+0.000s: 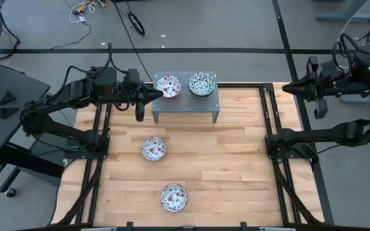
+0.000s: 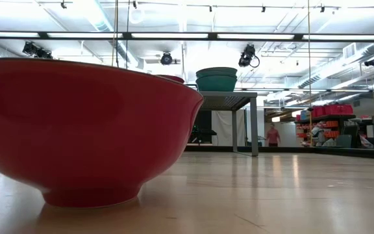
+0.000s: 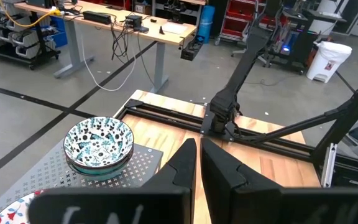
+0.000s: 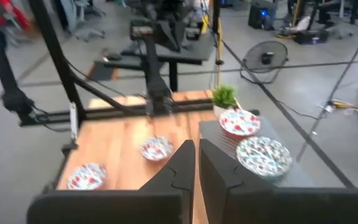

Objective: Pick & Place Mini bowls
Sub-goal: Stack the top red and white patterned bowl on top of the other red and white patterned bowl on the shelf

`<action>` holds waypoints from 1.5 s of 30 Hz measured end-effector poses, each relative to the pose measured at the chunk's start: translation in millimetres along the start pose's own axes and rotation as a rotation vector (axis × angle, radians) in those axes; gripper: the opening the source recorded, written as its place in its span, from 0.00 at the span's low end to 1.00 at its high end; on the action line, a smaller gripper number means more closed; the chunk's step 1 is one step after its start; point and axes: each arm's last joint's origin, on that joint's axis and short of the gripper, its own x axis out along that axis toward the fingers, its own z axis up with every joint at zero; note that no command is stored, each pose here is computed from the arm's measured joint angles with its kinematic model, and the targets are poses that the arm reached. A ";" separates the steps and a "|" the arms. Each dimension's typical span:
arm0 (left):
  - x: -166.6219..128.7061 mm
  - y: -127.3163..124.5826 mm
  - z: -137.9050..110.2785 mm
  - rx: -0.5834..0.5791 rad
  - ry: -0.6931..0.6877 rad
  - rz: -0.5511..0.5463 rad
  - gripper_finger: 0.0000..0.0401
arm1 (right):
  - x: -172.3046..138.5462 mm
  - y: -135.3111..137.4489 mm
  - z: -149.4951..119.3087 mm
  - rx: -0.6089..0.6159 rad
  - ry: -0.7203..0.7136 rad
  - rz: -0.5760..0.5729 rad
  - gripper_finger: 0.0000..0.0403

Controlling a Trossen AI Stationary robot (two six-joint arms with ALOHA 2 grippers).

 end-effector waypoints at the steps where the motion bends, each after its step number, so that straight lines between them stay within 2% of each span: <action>1: 0.0 0.0 0.0 0.000 0.000 0.000 0.07 | 0.0 -0.2 -1.2 -0.010 0.012 -0.009 0.06; 10: 0.0 0.1 -0.6 -0.008 0.006 0.001 0.07 | -0.1 -0.1 -3.3 -0.027 0.034 -0.012 0.06; 20: 0.0 0.1 -0.6 -0.007 0.006 0.001 0.07 | 0.0 -0.1 -3.1 0.077 0.031 -0.013 0.06; 33: -0.1 2.2 -2.9 0.005 0.024 0.058 0.08 | 0.0 -0.1 -3.1 0.079 0.031 -0.013 0.06; 38: -0.3 3.0 -7.4 0.007 0.070 0.066 0.16 | 0.0 -0.1 -3.1 0.078 0.031 -0.013 0.06; 45: -1.4 3.4 -16.4 -0.043 0.167 0.047 0.36 | 0.0 -0.1 -3.0 0.078 0.031 -0.013 0.06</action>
